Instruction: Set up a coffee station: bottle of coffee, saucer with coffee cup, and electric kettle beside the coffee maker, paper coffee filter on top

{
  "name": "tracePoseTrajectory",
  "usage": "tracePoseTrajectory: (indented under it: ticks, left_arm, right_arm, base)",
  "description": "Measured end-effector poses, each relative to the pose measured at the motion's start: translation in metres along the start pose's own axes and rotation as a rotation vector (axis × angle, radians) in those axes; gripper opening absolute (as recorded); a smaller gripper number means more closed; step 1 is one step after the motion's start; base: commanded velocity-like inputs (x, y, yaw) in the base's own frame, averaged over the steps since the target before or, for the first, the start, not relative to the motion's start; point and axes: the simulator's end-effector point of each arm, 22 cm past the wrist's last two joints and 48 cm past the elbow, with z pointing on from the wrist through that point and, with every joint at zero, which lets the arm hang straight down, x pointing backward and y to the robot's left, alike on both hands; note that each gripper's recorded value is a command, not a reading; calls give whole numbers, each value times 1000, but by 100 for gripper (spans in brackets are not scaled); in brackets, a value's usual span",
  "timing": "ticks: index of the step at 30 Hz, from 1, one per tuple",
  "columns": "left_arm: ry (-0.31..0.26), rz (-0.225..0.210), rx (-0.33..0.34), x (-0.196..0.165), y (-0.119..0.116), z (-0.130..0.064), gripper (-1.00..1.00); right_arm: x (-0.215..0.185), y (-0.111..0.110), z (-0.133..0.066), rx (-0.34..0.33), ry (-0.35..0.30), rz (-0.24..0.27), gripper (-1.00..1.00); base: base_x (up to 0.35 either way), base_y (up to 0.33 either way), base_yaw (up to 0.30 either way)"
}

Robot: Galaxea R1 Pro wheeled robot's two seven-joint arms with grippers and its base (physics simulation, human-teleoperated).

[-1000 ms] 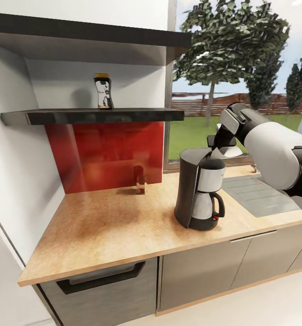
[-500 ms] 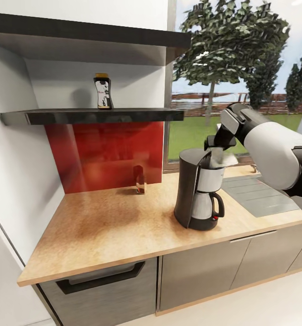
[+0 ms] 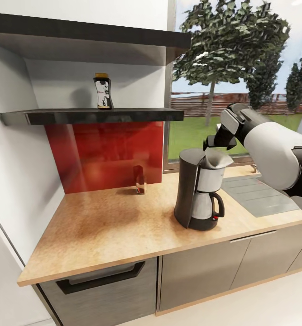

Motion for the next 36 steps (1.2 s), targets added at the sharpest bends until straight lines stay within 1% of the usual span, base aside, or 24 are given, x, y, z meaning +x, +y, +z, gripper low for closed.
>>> tracePoseTrajectory:
  ticks: [30,36]
  left_arm:
    - [-1,-1,0,0,0,0,100]
    - [-7,-1,0,-3,0,0,100]
  right_arm:
    - [0,0,0,0,0,0,100]
    - [-2,-1,-5,0,-7,1,100]
  base:
    - [0,0,0]
    - [0,0,0]
